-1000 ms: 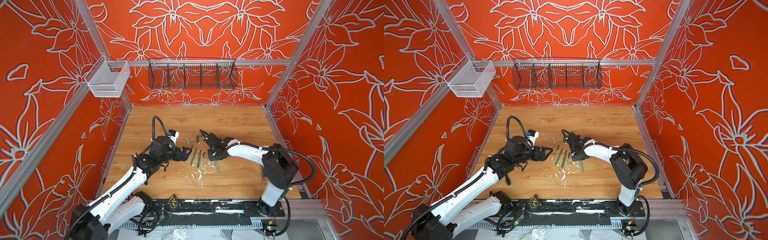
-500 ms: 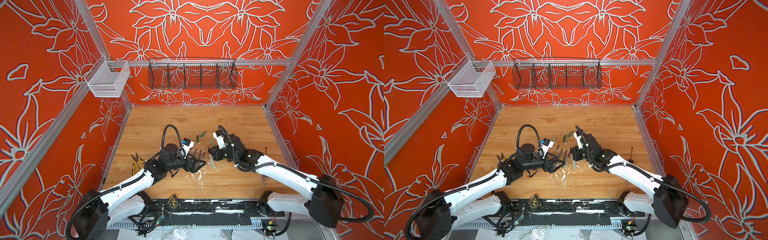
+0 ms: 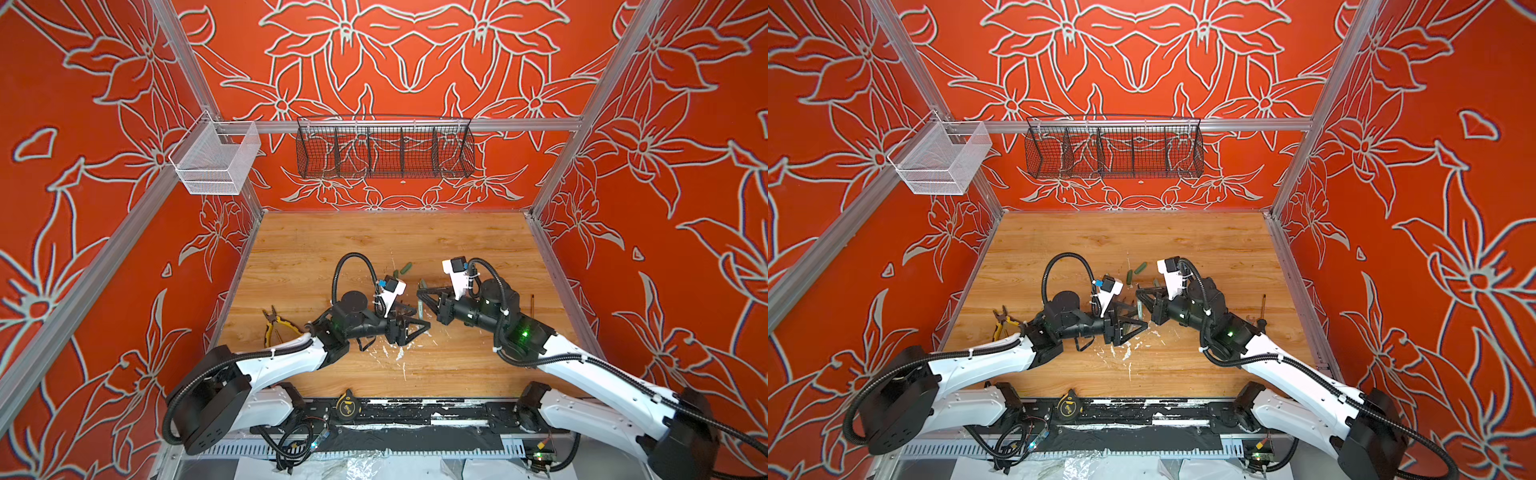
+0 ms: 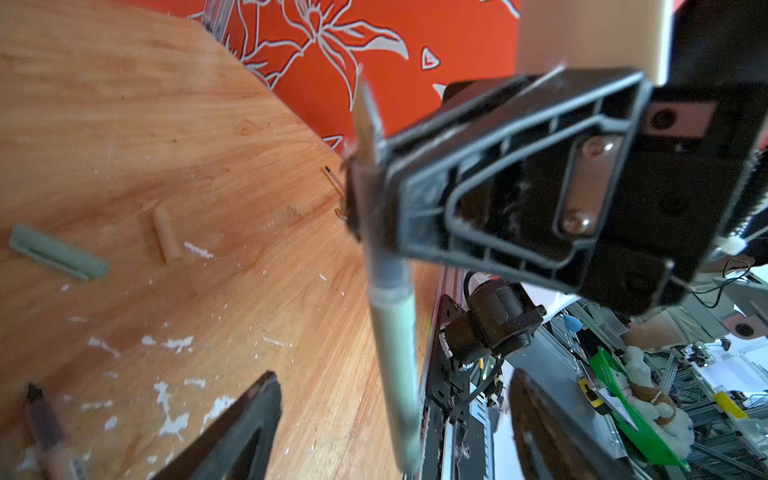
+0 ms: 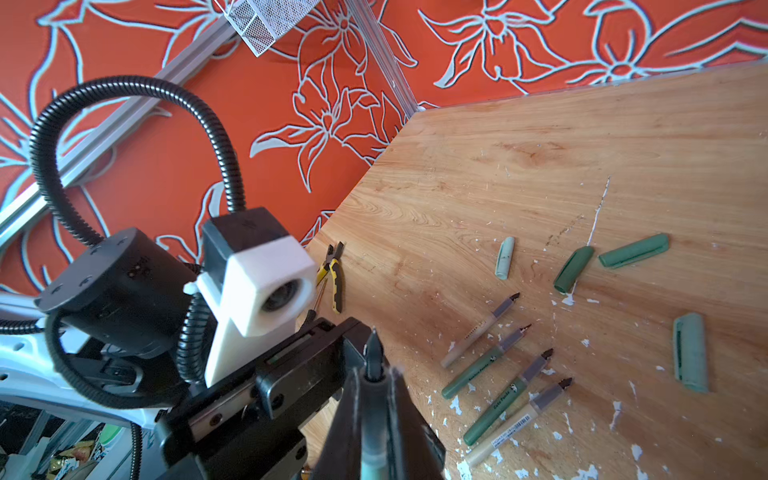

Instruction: Insert the pens into the pen caps

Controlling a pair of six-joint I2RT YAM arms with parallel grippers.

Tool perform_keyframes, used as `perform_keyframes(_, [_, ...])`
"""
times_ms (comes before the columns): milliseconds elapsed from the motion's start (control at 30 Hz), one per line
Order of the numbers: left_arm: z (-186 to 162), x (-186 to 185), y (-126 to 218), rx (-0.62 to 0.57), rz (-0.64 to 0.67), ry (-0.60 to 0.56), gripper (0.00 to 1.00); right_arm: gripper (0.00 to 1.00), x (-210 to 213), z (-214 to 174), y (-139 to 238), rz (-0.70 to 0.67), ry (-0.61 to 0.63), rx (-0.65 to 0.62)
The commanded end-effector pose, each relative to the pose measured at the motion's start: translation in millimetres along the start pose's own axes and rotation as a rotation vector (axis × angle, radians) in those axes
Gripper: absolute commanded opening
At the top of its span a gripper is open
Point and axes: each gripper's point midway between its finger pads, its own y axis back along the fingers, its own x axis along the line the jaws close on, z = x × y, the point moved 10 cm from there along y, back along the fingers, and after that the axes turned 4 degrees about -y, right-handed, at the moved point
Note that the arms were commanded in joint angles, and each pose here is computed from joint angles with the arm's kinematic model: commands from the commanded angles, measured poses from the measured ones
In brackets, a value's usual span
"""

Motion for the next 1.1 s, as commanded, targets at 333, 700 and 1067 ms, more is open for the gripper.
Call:
perform_keyframes(333, [14.2,-9.8,-5.2,-0.099,-0.074,-0.079,0.40,0.00,9.4,7.2,11.3,0.067,-0.071,-0.099])
perform_keyframes(700, [17.7,-7.4,-4.5,-0.079,0.003,-0.079,0.04,0.04,5.2,3.8,8.9,0.047,-0.097,-0.085])
perform_keyframes(1067, [28.6,-14.4,65.7,0.015,0.582,-0.113,0.00,0.70,-32.3,26.8,13.9,-0.468,-0.198,0.116])
